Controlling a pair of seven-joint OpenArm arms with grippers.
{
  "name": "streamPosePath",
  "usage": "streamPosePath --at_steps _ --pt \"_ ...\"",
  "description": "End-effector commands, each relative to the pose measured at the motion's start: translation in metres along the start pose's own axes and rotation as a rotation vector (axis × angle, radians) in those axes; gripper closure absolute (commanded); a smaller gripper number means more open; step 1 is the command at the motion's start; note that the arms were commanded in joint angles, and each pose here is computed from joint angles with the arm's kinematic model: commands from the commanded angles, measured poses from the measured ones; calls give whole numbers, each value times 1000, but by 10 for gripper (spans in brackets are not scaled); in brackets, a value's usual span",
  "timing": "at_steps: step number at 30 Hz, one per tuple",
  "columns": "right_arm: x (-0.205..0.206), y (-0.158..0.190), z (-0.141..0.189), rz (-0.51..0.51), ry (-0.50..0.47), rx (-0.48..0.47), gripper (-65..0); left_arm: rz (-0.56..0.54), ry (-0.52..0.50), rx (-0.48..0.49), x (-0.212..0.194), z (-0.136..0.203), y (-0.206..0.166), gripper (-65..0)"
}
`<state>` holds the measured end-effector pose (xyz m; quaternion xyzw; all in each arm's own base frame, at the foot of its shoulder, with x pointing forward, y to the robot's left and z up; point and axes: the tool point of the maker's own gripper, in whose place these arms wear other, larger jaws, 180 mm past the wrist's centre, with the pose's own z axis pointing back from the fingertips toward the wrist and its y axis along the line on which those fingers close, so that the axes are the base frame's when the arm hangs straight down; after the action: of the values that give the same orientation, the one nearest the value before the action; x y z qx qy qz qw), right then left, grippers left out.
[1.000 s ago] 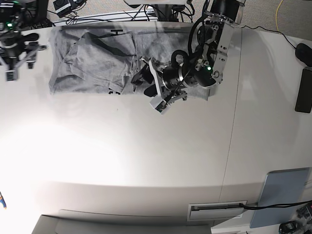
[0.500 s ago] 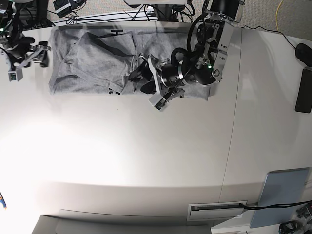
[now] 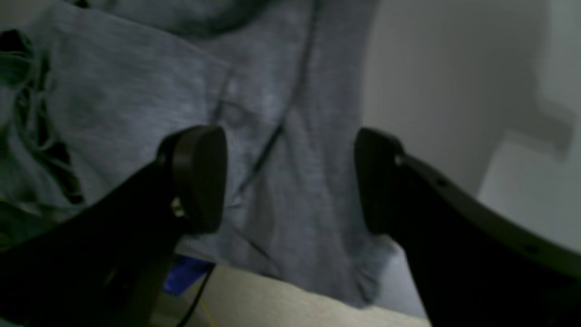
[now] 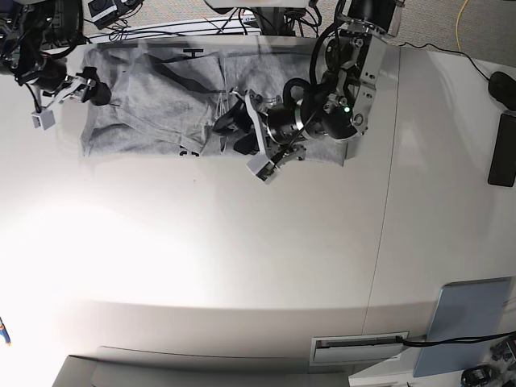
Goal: Fold the T-shirt properly
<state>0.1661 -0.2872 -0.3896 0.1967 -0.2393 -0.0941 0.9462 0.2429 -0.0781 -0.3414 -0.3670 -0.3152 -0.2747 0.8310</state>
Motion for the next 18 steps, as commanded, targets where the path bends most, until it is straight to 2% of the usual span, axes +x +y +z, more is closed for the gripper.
streamPosePath --at_steps 1,6,12,18 --pt "10 3 4 15 -33 12 -425 -14 -50 -15 15 2 -5 -337" --pt "-3 20 -12 13 -1 62 -425 -14 -49 -15 15 2 -5 -337" --pt "-15 41 -34 70 39 97 -425 -14 -46 -13 14 2 -5 -337" --pt "-16 54 -44 94 28 127 -424 -20 -22 10 6 1 -1 -336"
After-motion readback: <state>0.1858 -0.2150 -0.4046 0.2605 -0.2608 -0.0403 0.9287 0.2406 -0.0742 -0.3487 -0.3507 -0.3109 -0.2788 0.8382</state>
